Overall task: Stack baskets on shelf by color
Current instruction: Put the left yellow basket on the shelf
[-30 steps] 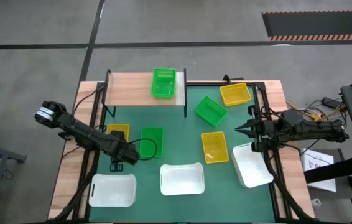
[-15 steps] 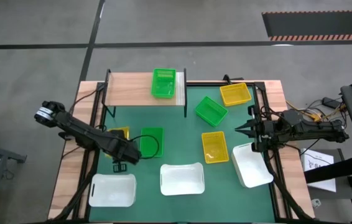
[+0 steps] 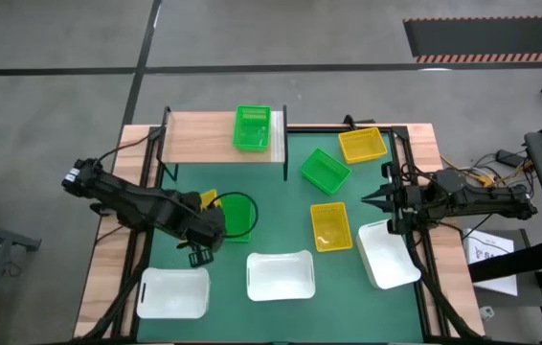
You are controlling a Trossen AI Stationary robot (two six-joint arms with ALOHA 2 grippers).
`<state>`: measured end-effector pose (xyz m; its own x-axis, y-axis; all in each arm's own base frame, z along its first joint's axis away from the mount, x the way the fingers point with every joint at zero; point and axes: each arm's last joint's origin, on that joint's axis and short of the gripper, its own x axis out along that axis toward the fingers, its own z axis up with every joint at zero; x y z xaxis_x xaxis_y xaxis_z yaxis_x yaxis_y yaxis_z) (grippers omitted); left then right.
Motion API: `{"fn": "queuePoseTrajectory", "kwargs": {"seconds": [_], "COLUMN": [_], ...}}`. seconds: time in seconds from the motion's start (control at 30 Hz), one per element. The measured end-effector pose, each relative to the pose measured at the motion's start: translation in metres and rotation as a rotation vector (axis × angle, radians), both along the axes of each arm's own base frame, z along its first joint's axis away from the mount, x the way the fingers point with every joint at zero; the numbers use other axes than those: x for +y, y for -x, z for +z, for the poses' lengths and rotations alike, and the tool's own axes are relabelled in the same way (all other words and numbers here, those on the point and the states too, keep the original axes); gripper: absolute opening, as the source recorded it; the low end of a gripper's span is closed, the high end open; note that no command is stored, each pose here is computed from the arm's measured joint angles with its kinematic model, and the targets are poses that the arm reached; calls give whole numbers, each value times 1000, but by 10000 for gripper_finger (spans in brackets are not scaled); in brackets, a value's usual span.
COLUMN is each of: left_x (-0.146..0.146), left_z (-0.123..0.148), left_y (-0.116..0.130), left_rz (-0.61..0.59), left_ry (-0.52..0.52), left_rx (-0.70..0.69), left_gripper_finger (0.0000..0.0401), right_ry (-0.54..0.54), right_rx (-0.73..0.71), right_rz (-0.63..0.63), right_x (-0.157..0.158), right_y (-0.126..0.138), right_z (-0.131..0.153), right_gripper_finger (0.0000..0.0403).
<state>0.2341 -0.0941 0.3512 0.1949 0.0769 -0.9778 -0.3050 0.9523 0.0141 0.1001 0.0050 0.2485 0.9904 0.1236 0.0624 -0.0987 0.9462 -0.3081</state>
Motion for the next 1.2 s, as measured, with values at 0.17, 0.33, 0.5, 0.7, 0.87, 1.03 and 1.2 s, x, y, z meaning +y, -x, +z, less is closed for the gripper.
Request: {"fn": "queuePoseTrajectory", "kwargs": {"seconds": [0.17, 0.33, 0.5, 0.7, 0.87, 1.03, 1.2], "left_x": [2, 13, 31, 56, 84, 112, 136], "left_z": [38, 69, 93, 104, 103, 93, 80], "left_y": [-8, -15, -10, -7, -10, -9, 6], "left_rz": [-71, -122, -156, -193, -206, -204, -161], "left_ry": [-63, -160, -249, -454, -521, -562, -569], "left_rx": [-100, -225, -303, -297, -224, -118, -22], "left_gripper_finger": [0, 0, 0, 0, 0, 0, 0], "right_ry": [0, 0, 0, 0, 0, 0, -5], "right_rx": [5, 5, 6, 7, 19, 21, 30], "right_rz": [0, 0, 0, 0, -1, -1, 0], "right_x": [0, 0, 0, 0, 0, 0, 0], "right_y": [0, 0, 0, 0, 0, 0, 0], "right_z": [0, 0, -1, -1, -2, -2, -3], "right_gripper_finger": [11, 11, 11, 11, 11, 11, 11]}}
